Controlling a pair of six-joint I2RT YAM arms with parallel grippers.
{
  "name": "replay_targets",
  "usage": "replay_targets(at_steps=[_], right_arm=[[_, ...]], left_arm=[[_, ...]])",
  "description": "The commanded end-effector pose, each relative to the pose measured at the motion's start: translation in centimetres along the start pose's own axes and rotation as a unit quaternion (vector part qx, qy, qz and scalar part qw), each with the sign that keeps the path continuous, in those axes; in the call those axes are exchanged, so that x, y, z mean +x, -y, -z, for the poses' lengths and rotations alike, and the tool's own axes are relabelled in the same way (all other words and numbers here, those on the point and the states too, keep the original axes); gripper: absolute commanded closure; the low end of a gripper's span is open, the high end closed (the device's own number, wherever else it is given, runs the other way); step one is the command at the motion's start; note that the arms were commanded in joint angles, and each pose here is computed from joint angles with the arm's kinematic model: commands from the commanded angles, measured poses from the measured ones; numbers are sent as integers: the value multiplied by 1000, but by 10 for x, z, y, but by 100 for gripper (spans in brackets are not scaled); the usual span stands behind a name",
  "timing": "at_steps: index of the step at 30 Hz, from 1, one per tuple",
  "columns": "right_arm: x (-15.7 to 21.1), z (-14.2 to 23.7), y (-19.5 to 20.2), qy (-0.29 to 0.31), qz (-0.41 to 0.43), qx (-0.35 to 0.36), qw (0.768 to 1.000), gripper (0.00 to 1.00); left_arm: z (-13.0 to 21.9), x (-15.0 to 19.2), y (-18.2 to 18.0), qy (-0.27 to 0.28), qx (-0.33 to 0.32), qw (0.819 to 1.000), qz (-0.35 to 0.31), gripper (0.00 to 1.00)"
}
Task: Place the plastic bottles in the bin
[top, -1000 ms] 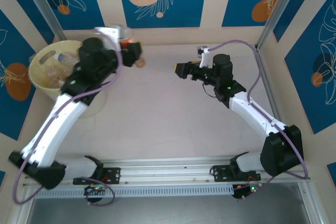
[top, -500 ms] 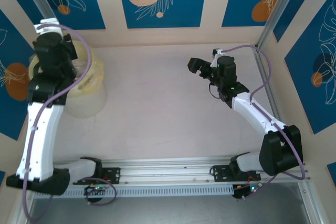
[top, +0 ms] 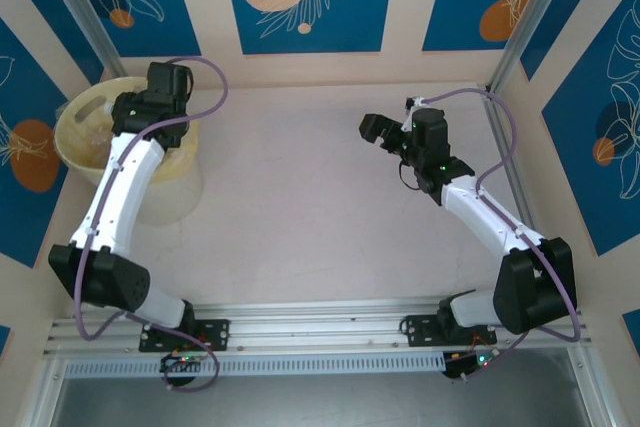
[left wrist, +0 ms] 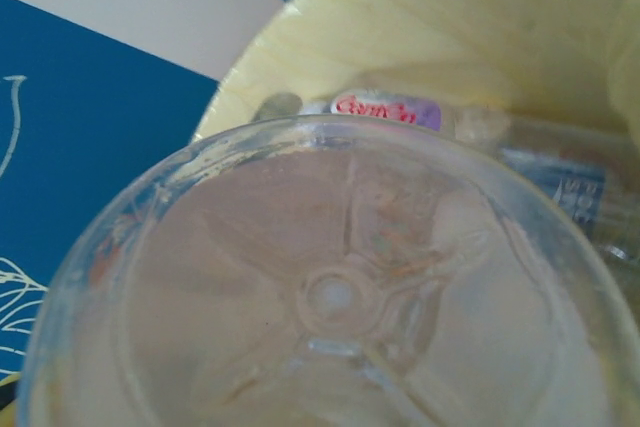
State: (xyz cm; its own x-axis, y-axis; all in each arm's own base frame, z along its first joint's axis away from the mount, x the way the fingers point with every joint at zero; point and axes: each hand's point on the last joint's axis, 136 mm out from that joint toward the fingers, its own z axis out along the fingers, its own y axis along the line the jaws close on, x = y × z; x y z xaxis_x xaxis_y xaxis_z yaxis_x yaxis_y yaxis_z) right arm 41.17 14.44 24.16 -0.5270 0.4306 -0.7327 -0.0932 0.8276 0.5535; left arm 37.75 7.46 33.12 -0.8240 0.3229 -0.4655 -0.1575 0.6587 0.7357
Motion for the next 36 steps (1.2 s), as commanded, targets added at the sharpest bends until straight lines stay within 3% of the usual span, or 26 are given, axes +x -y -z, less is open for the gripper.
replay_targets(at_steps=[1,3,5,10,18,21,24,28,36], right_arm=[[-10,8,2,17,-5,13,1000,0],[-11,8,3,17,-2,16,1000,0],[-12,9,4,20,-2,19,1000,0],[-12,8,7,19,-5,24,1000,0],[-8,9,15,20,-9,36,999,0],[-9,9,18,22,-10,41,999,1],[-10,10,21,24,-13,45,999,0],[-8,9,27,22,-25,52,998,0],[-10,11,27,19,-30,55,998,0]], left_arm=[[-14,26,-10,-54,-4,998,-31,61],[-19,32,-5,-62,12,997,-41,54],[-19,33,0,-63,23,997,-45,36],[-4,16,-14,-23,36,999,9,8],[39,-12,-52,64,62,987,133,0],[69,-30,-36,127,174,955,205,0],[112,-54,1,190,336,889,247,0],[142,-74,47,232,457,809,286,0],[140,-79,118,201,559,747,298,0]])
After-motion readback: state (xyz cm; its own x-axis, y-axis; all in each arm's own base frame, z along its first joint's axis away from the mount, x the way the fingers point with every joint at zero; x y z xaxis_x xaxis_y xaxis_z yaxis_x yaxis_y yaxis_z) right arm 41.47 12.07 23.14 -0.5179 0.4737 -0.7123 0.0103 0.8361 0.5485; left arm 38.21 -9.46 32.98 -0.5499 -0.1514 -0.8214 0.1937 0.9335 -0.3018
